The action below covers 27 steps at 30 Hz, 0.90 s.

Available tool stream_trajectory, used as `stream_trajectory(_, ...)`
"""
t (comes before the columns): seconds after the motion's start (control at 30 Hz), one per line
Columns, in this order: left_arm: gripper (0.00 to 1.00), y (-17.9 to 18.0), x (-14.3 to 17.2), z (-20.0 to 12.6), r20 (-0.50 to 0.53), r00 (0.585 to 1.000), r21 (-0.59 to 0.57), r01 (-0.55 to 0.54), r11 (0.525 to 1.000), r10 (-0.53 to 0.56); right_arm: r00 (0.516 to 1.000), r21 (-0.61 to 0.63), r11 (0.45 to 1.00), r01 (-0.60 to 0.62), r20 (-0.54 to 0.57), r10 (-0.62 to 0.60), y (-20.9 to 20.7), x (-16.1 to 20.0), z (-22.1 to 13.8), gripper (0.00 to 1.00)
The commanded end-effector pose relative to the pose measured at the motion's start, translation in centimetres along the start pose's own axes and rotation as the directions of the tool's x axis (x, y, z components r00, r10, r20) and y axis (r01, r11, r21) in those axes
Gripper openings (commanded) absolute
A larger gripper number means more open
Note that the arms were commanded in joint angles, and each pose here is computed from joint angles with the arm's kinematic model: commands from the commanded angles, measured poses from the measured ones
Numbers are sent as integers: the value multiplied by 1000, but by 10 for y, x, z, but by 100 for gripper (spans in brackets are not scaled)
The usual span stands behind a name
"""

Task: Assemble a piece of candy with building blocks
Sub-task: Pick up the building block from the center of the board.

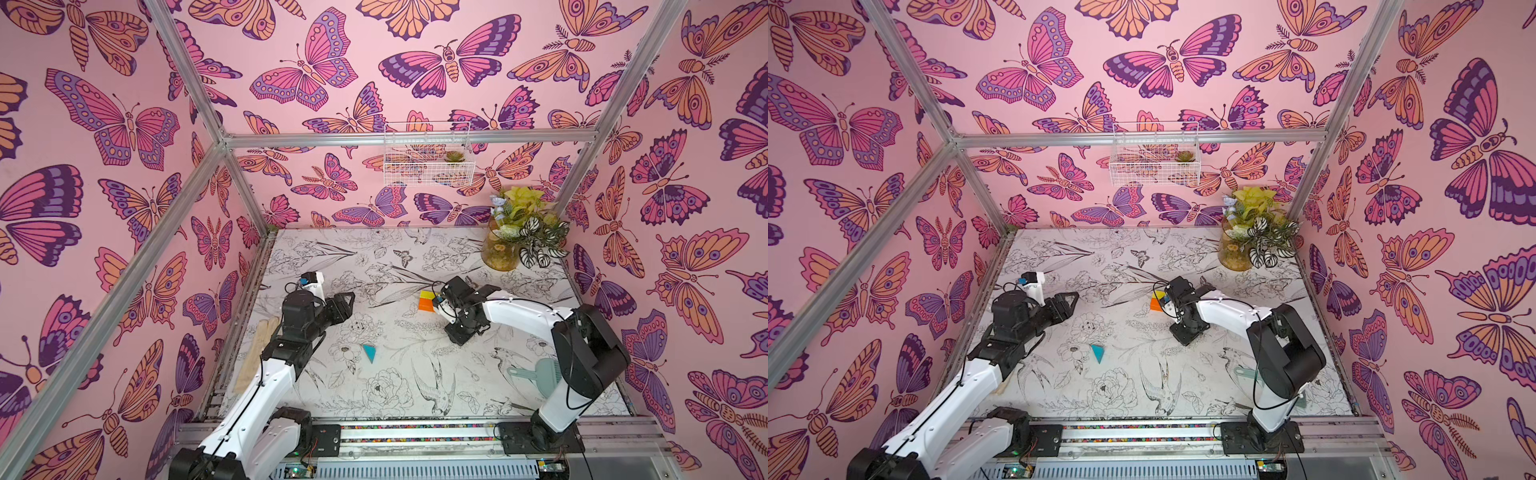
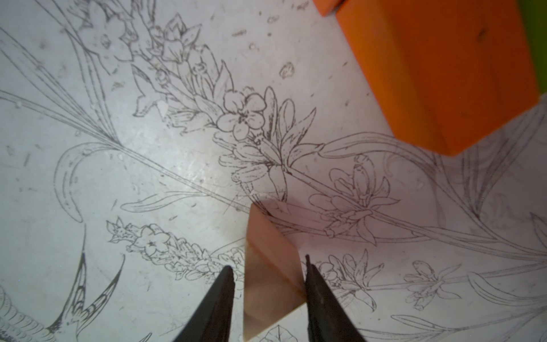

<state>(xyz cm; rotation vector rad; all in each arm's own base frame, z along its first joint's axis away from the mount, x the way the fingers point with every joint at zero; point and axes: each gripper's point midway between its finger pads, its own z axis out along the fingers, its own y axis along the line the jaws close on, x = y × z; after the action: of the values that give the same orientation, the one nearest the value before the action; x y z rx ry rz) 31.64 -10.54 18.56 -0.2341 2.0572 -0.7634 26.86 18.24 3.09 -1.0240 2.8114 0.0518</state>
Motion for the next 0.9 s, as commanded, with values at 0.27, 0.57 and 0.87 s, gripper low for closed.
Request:
stream_trajectory(0.27,63,7,6,3,-9,1000,-6,12,1000,-12,995,65,998,24,93,-30,12,-27,-52,15)
stream_trajectory(0.57,63,4,6,2,-8,1000,7,1,1000,-1,952,-59,998,38,307,-18,84,-124,-105,2)
stream_trajectory(0.87,62,12,-5,-16,87,996,-37,7,999,-3,942,-60,989,-137,302,149,96,-193,-59,0)
